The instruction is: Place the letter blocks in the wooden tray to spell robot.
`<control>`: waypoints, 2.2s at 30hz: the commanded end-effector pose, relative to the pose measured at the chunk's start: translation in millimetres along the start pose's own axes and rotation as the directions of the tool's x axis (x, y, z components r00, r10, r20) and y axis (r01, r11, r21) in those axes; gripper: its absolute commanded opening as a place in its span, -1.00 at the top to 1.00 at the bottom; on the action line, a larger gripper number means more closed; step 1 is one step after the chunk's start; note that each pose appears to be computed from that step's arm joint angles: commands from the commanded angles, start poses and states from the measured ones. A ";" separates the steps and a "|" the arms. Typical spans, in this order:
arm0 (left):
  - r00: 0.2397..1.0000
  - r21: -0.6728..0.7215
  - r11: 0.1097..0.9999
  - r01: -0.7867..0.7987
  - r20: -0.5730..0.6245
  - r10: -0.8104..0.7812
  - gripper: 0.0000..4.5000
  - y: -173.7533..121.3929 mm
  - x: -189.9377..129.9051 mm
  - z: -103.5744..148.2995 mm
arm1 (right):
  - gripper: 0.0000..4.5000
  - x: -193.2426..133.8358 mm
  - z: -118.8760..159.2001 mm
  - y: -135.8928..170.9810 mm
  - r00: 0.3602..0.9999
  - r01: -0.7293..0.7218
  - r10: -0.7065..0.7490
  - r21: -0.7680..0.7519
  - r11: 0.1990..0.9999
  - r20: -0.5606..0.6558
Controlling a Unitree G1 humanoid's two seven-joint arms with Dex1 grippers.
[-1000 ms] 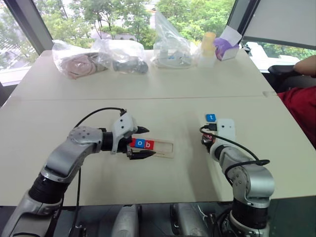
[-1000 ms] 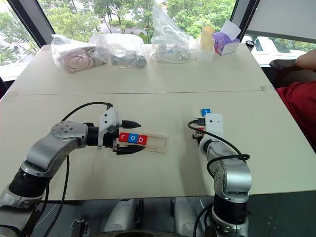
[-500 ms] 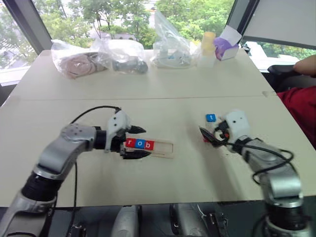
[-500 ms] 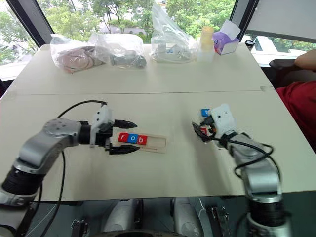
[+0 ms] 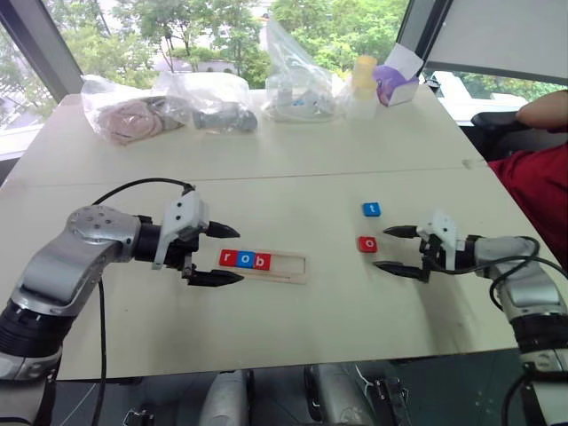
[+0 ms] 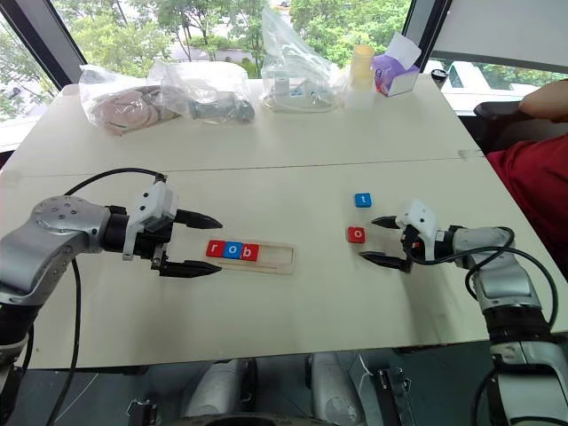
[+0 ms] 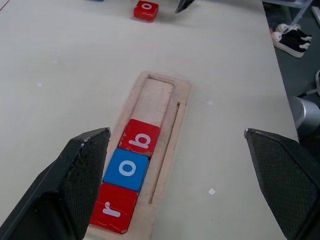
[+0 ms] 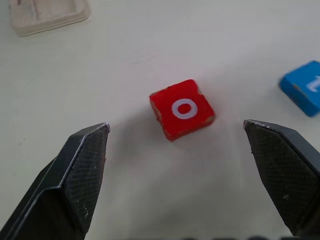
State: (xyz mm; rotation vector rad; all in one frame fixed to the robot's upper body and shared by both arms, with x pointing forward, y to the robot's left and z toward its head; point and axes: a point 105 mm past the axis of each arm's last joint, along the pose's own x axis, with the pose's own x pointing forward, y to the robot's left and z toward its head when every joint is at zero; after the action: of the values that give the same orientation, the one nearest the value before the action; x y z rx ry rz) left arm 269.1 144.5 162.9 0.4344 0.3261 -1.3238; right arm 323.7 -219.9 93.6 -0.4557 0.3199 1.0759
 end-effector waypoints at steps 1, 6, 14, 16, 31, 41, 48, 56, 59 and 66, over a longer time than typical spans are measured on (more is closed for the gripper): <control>0.999 0.032 0.999 -0.034 0.001 0.034 -1.00 -1.4 -7.7 7.4 | -0.98 6.7 -0.4 -5.8 1.000 -0.013 0.013 -0.051 0.999 -0.005; 0.998 0.023 0.998 -0.060 -0.002 0.060 -1.00 -3.2 -9.2 7.9 | -0.98 18.8 -1.9 -11.2 0.999 -0.032 0.033 -0.050 0.998 0.011; 0.994 0.025 0.995 -0.098 -0.041 0.099 -1.00 0.4 -19.6 1.8 | 0.40 23.1 -3.1 -7.9 0.997 -0.076 0.077 -0.063 0.995 0.015; 0.994 0.023 0.994 -0.103 -0.042 0.104 -1.00 0.9 -20.8 1.2 | 0.47 24.2 0.8 -9.2 0.997 -0.068 0.069 -0.064 0.996 0.019; 0.989 -0.049 0.990 -0.132 -0.074 0.128 -1.00 1.2 -31.8 -17.0 | 0.47 103.2 101.9 68.6 0.986 -0.095 0.104 -0.077 0.993 0.128; 0.990 -0.086 0.988 -0.132 -0.066 0.127 -1.00 -8.4 -28.8 -22.8 | 0.47 125.0 97.3 93.3 0.994 -0.078 0.080 -0.032 0.996 0.076; 0.988 -0.089 0.985 -0.145 -0.057 0.140 -1.00 -7.2 -26.4 -22.6 | 0.47 130.5 96.9 91.9 0.995 -0.077 0.080 -0.050 0.996 0.066; 0.986 -0.085 0.983 -0.164 -0.042 0.161 -1.00 -4.7 -24.5 -21.6 | 0.47 132.2 96.2 88.1 0.995 -0.075 0.080 -0.075 0.994 0.065; 0.985 -0.083 0.982 -0.170 -0.040 0.167 -1.00 -3.9 -23.7 -21.7 | 0.47 131.8 96.4 87.7 0.994 -0.080 0.085 -0.075 0.994 0.066; 0.984 -0.080 0.981 -0.178 -0.035 0.176 -1.00 -2.8 -22.0 -21.5 | -0.62 134.8 104.3 93.3 0.990 -0.101 0.109 -0.093 0.991 0.085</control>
State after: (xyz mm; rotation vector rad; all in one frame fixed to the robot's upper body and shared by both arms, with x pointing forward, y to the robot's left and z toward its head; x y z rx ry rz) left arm 261.8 175.9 145.6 0.3714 0.3951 -1.1223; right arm 304.3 -36.1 87.5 -0.4534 0.2863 1.1868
